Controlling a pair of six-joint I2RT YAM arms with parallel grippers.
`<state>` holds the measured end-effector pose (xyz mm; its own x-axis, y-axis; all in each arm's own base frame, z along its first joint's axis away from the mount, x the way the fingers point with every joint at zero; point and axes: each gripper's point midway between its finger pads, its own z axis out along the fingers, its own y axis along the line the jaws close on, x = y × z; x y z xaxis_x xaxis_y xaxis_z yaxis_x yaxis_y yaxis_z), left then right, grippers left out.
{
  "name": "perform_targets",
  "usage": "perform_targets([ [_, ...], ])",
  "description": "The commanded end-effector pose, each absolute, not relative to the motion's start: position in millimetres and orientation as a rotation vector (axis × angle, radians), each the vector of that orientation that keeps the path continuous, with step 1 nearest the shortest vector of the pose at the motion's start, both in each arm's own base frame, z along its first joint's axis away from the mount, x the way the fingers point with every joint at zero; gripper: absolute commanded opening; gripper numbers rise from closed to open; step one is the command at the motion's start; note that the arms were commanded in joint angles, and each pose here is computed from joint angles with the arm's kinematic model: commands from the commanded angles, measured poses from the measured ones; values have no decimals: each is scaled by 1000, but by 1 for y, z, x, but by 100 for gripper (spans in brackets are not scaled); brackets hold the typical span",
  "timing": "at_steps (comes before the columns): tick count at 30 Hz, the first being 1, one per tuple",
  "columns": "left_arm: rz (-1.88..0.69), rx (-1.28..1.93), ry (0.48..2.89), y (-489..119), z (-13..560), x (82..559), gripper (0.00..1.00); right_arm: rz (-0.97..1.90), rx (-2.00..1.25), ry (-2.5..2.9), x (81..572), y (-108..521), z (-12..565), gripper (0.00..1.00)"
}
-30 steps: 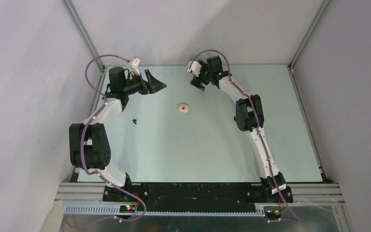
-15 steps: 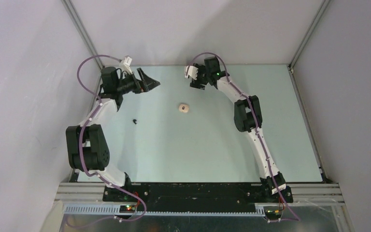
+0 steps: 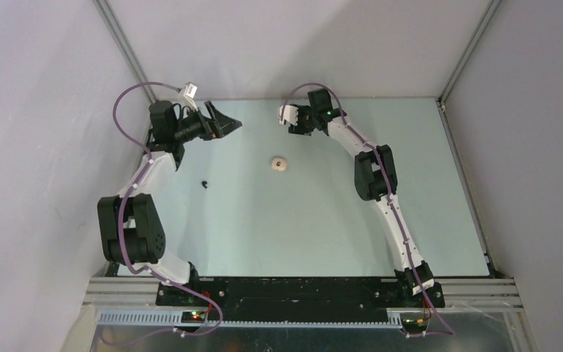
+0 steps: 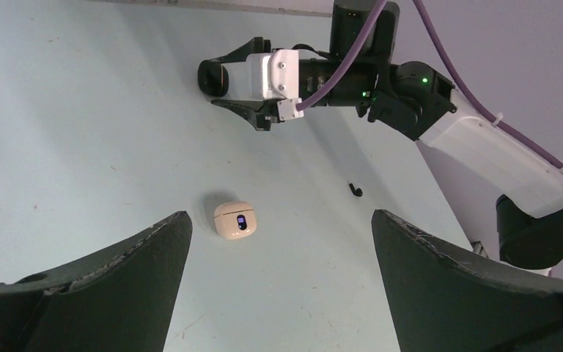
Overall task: Insert the wireless bluetooth earbuds into the charging case
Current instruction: Move the charging case to the center of the board.
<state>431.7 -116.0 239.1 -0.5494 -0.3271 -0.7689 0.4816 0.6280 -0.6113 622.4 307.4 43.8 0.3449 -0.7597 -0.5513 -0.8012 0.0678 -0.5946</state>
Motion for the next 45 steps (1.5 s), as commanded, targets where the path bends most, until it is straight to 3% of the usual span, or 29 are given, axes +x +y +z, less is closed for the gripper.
perform_targets([
  [1,-1055,163,1804,-114,266,424,99,133,-1794,1539,588,296,16,58],
  [15,-1072,160,1782,-115,271,422,99,297,-1785,1664,558,273,34,57],
  [22,-1065,159,1773,-112,274,422,99,341,-1481,1665,584,286,107,53],
  [26,-1065,153,1776,-110,273,423,99,300,-1202,1643,620,295,151,60],
  [32,-1072,149,1783,-110,270,425,99,197,-1005,1541,653,317,174,72],
  [37,-1072,140,1792,-106,267,427,99,-3,-1002,1415,669,335,163,83],
  [45,-1089,94,1795,-94,260,431,99,-247,-1114,1244,683,348,141,89],
])
